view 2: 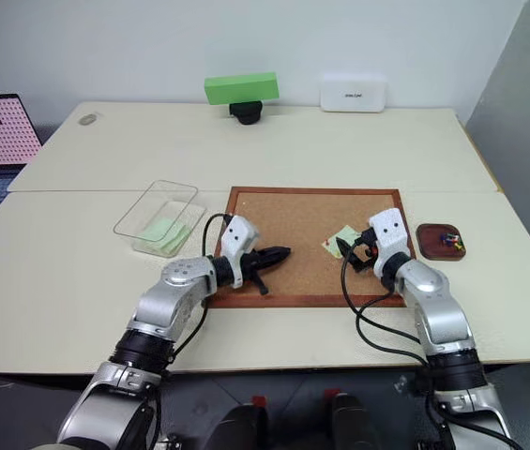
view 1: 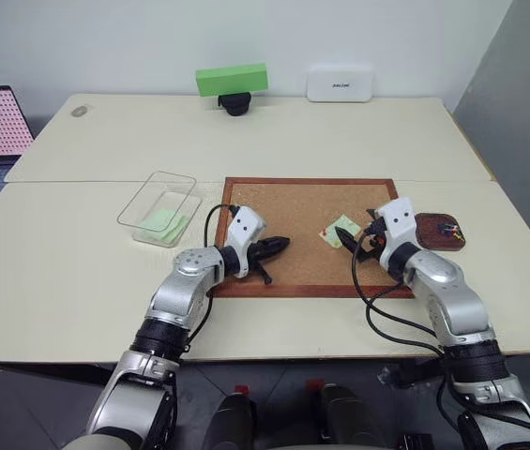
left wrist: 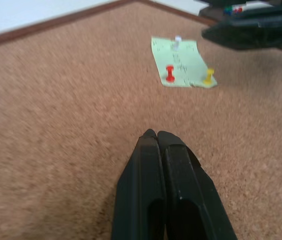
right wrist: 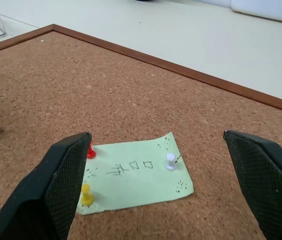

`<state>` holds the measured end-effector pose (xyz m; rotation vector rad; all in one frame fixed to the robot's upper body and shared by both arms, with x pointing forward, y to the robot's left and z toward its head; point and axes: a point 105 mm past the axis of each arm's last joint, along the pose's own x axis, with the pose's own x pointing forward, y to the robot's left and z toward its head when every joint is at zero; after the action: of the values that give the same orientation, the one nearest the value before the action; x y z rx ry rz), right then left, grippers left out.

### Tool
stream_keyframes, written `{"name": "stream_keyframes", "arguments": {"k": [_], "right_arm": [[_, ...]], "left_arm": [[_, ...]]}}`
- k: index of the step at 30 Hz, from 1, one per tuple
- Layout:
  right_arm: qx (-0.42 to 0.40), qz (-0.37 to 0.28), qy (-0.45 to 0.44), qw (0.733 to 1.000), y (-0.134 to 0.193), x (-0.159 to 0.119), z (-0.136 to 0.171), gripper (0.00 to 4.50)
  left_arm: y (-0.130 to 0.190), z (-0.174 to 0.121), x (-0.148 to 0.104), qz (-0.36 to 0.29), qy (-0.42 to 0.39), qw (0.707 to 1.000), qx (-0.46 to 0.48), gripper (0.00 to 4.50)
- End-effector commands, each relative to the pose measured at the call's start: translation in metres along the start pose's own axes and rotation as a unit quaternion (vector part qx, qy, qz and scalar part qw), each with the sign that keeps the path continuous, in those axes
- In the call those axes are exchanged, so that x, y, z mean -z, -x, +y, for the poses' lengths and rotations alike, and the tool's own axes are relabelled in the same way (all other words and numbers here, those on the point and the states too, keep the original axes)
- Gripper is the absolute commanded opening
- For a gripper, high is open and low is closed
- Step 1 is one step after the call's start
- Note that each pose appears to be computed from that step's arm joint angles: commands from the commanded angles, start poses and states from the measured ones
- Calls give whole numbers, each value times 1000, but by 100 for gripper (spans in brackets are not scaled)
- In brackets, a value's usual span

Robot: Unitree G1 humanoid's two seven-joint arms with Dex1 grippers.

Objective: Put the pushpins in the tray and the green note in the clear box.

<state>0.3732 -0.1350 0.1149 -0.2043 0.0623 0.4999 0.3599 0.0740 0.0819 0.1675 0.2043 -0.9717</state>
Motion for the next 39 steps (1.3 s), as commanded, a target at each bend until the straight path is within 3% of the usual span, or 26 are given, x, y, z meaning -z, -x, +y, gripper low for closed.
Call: {"name": "stream_keyframes", "arguments": {"k": [1,11,34,39], "right_arm": [[-2,-14,5,1000,-9,-6,-3,450],[13,9,-20,1000,-27,3,-15,450],[12,6,3,1000,-34,9,-14,15],[15,5,0,1000,-34,10,-14,2]], "left_arm": [[-4,-5,14,43,-13,999,18,3],[-8,2,10,45,-23,999,4,3],[-5,13,4,54,-54,997,-9,0],[-6,11,2,52,-53,997,-6,0]]}}
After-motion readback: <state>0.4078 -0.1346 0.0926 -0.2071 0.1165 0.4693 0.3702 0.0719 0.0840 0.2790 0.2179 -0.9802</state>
